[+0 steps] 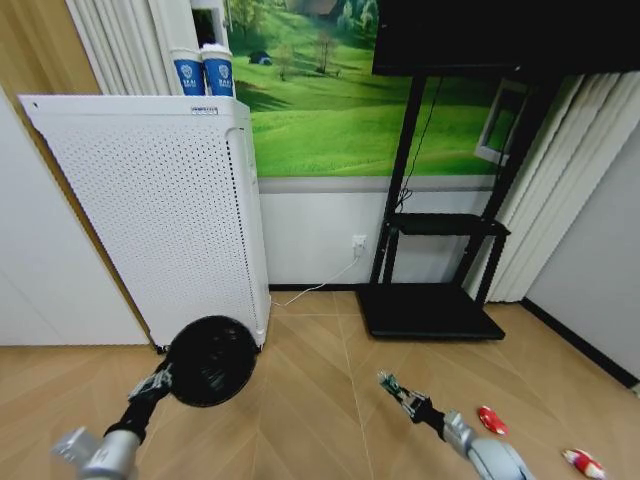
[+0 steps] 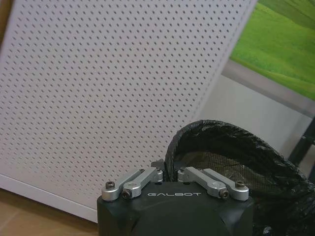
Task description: Pick up the trash bin and place the garbage on the floor into it.
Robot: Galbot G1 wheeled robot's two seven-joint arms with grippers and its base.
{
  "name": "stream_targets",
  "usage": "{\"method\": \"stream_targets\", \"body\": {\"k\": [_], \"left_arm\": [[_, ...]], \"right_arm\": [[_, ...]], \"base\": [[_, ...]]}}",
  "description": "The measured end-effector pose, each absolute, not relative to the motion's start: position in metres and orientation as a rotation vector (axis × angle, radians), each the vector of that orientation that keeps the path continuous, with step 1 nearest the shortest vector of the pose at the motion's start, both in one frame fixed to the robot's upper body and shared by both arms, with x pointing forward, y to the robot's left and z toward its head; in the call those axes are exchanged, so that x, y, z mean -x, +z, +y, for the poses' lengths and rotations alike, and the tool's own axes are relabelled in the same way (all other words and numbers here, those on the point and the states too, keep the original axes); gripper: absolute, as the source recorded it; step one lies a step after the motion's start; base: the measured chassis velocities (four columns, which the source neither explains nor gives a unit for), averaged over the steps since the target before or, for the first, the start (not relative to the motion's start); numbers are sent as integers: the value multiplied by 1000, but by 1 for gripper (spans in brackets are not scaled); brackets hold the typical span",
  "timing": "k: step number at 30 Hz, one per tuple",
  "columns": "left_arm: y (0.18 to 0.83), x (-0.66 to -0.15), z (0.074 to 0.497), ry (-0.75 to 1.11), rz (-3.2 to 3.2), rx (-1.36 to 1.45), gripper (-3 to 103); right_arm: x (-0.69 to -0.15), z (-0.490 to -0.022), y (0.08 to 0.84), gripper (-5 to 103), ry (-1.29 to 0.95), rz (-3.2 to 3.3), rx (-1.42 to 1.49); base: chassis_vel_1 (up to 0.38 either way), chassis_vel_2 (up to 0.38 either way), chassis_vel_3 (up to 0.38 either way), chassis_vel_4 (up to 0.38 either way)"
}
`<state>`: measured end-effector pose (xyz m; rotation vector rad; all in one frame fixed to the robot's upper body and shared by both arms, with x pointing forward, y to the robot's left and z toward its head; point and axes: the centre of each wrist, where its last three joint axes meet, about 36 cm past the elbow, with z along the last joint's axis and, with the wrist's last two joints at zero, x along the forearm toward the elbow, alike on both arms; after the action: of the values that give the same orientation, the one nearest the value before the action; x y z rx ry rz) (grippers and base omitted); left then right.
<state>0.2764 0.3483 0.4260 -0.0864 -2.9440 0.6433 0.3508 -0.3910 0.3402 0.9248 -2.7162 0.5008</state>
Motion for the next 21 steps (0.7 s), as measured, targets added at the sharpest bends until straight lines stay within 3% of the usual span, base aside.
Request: {"method": "stream_targets", "body": {"k": [14,21], "left_arm": [[374,-323,319,596,-2774,418,7],[367,-340,318,544,-2749,512,7]], "right_arm": [[-309,-316,464,22,421,-2923,-1282],[-303,-297,477,22,373,-2920,-1361]], "base": [[0,0,0,0],[0,0,0,0]]}}
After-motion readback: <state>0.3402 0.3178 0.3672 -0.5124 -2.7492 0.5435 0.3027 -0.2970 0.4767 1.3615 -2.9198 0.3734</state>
